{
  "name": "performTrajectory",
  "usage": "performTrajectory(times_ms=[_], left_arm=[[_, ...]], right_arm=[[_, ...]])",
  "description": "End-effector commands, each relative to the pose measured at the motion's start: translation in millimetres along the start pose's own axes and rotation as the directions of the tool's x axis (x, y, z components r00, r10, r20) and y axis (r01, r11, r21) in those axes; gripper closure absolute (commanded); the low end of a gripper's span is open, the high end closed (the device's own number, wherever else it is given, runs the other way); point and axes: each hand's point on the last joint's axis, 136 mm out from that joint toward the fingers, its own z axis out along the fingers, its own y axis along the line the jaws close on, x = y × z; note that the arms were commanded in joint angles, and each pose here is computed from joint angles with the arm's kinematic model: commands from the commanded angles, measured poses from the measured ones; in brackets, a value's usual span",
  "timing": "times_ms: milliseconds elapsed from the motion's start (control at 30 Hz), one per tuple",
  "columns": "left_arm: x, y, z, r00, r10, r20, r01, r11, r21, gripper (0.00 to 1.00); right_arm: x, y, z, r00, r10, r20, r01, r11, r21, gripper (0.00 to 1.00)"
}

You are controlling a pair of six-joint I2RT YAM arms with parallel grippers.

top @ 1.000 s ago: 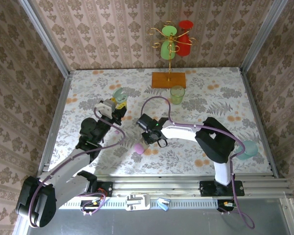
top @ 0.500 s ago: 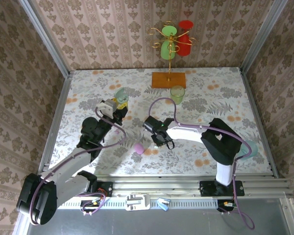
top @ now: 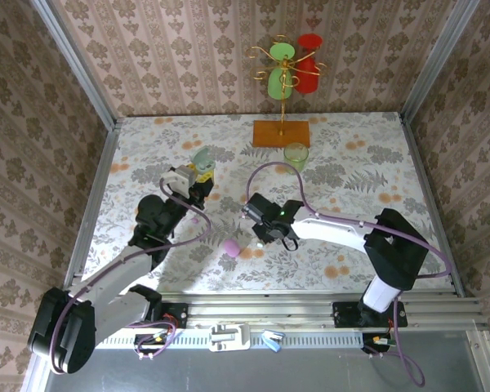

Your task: Insert wireless bluetooth earbuds into charging case

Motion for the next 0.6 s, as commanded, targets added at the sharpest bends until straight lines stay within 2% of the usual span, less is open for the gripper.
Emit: performTrajectory(times_ms=[0, 267, 567], left_arm=[[-25, 1, -3, 0.998, 0.018, 0.066, -0.017, 1.000, -0.009, 0.90], [-24, 4, -6, 0.998, 0.027, 0.052, -0.025, 0.999, -0.025, 0.90], [-26, 4, -5, 0.998, 0.023, 0.055, -0.022, 1.000, -0.019, 0.90]], right_arm=[[4, 11, -3, 0.993, -0.095, -0.064, 0.095, 0.996, 0.000, 0.61], [12, 29, 5, 0.962, -0.209, -0.175, 0.221, 0.974, 0.055, 0.63], [11, 28, 12, 0.933, -0.266, -0.240, 0.307, 0.940, 0.150, 0.66]])
